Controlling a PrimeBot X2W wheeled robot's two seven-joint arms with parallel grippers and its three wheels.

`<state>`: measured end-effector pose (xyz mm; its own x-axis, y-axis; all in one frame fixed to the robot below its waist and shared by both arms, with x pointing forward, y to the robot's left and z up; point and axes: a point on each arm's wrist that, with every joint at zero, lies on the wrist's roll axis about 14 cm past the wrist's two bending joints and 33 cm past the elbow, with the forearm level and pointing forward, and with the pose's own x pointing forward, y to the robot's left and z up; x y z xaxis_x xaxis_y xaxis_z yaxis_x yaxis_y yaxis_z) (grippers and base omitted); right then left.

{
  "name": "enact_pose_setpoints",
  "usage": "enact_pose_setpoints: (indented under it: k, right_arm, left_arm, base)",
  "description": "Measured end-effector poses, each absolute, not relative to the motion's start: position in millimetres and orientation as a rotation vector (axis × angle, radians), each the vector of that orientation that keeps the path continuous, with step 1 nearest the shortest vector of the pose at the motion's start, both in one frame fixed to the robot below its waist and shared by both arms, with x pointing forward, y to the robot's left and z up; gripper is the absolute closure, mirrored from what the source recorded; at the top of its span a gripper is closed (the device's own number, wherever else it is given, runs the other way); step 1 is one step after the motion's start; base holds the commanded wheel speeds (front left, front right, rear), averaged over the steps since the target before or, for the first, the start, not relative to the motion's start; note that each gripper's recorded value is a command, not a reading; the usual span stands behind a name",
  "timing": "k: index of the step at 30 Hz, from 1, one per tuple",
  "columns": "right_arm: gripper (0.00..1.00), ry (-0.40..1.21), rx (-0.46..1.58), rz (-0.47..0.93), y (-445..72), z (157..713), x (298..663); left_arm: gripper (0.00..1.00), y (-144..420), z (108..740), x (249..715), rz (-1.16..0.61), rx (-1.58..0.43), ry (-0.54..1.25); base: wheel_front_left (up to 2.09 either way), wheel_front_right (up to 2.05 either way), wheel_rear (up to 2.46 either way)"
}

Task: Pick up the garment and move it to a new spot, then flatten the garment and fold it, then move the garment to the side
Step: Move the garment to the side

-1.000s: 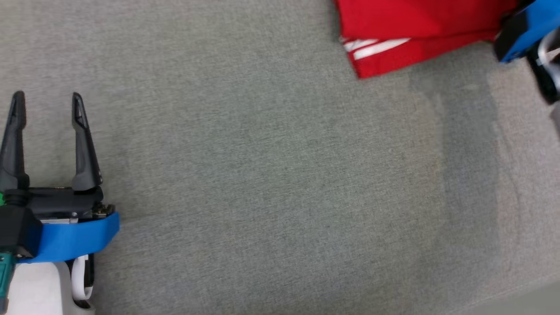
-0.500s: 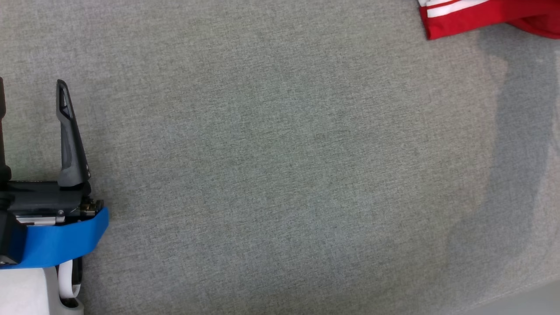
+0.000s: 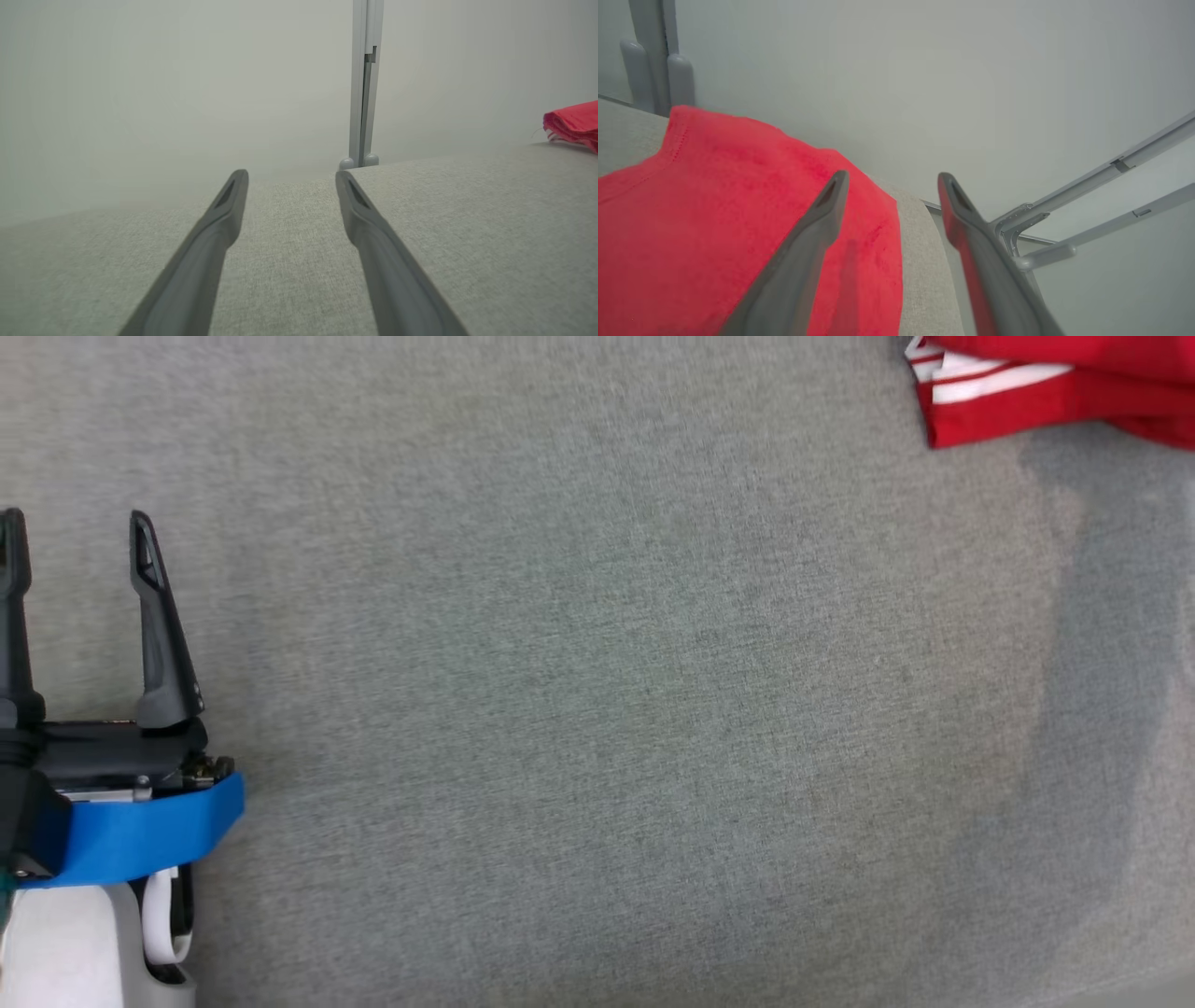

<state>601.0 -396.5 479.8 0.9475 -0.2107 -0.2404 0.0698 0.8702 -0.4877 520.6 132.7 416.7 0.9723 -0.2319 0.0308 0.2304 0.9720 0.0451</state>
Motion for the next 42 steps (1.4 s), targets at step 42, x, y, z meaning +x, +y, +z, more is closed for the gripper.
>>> enact_pose_setpoints:
  k: [42]
  right_arm:
    - [0.0,0.03,0.127,0.136,-164,475,407]
  left_arm:
    - [0.0,210,474,371,0.036,-0.029,0.015]
  base:
    - [0.0,0.0,0.0]
